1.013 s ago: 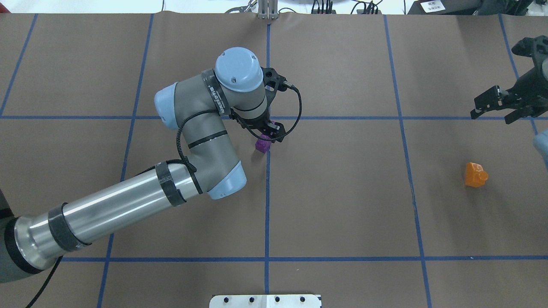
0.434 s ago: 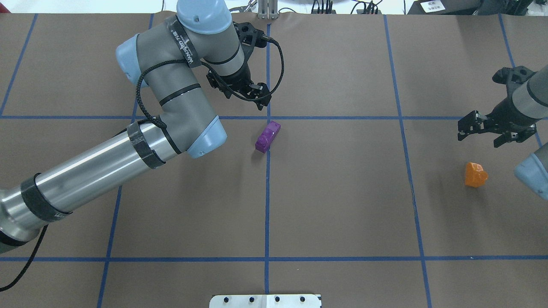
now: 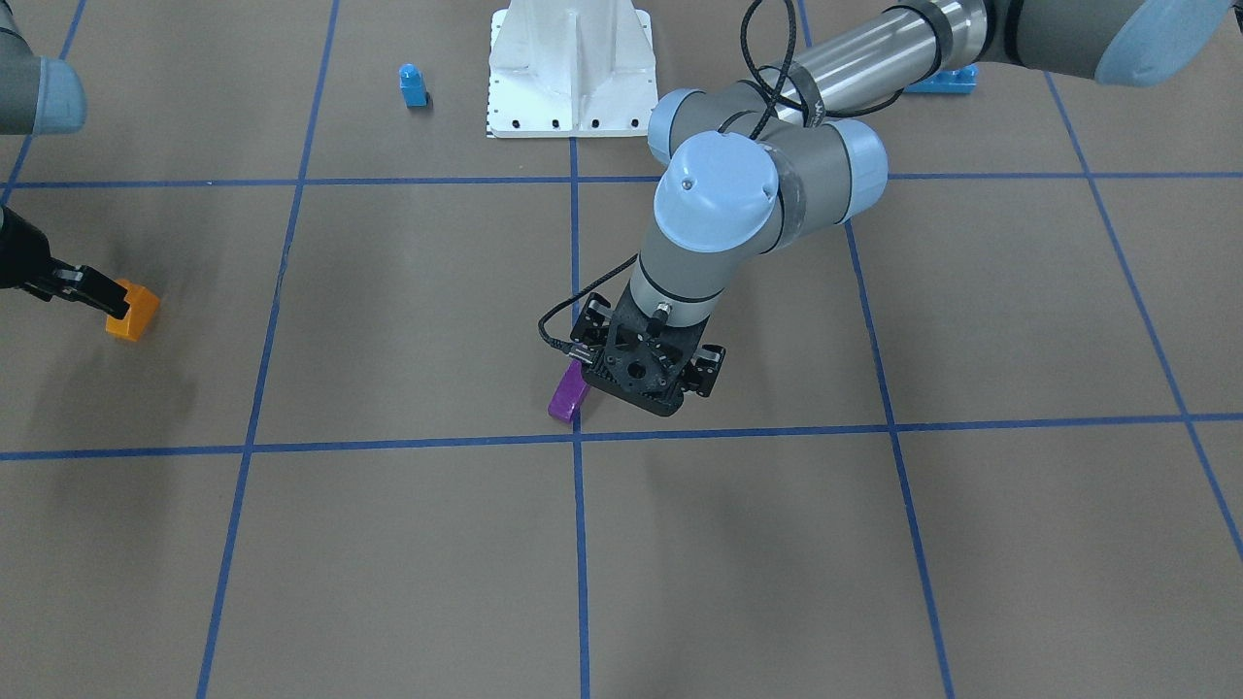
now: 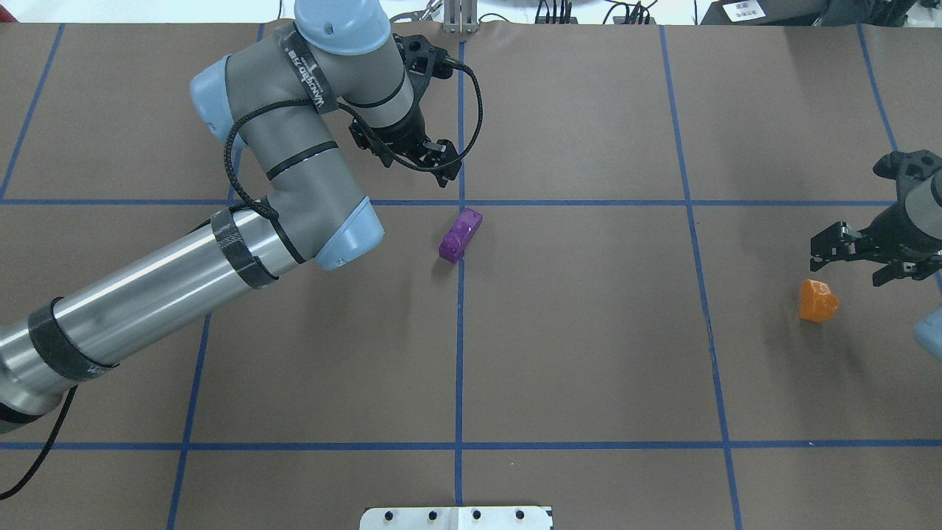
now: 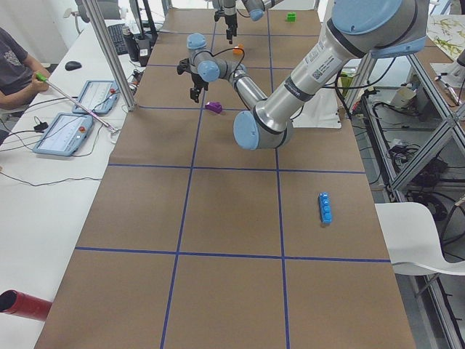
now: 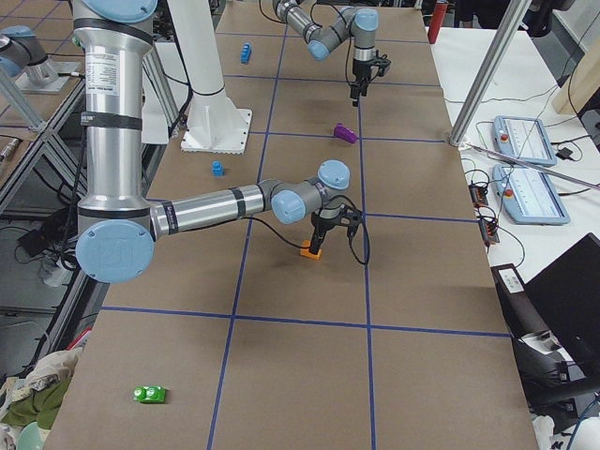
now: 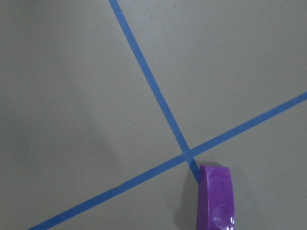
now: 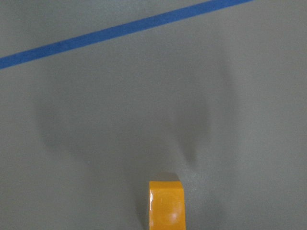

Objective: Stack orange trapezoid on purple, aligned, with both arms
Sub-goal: 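Lower the right gripper and close it on the orange trapezoid block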

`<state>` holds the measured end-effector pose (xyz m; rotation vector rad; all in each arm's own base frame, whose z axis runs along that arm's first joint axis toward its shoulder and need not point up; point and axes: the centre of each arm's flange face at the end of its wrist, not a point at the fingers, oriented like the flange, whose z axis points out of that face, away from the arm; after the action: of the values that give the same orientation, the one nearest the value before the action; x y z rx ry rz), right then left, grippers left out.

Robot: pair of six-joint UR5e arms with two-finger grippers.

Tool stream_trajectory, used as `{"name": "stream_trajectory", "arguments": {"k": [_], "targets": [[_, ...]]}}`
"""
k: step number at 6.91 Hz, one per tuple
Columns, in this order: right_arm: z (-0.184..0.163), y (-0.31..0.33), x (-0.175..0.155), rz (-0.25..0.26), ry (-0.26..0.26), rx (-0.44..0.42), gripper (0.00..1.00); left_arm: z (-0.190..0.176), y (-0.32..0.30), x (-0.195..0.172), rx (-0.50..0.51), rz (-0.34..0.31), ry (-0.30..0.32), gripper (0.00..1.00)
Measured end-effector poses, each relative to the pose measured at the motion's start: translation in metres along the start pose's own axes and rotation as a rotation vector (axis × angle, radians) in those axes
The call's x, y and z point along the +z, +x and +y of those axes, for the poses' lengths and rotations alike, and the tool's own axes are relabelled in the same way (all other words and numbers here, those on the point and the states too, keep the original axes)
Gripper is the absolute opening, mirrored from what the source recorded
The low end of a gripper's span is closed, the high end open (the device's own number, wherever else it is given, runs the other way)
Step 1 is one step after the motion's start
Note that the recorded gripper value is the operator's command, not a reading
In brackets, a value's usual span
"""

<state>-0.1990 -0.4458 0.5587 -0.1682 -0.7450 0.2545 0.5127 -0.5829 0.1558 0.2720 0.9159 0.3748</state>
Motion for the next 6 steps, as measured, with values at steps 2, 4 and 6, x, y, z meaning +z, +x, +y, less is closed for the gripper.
{"name": "stream_trajectory", "arguments": {"k": [2, 4, 6], "targets": [[0.016, -0.011, 0.024, 0.014, -0.004, 0.000, 1.00, 0.004, -0.010, 0.002, -0.006, -0.007, -0.003, 1.00], [0.019, -0.014, 0.041, 0.040, -0.008, -0.009, 0.99, 0.013, -0.022, 0.001, -0.005, -0.009, 0.000, 1.00], [0.020, -0.010, 0.046, 0.050, -0.011, -0.005, 0.87, 0.017, -0.025, 0.000, -0.003, -0.009, 0.002, 1.00]]}}
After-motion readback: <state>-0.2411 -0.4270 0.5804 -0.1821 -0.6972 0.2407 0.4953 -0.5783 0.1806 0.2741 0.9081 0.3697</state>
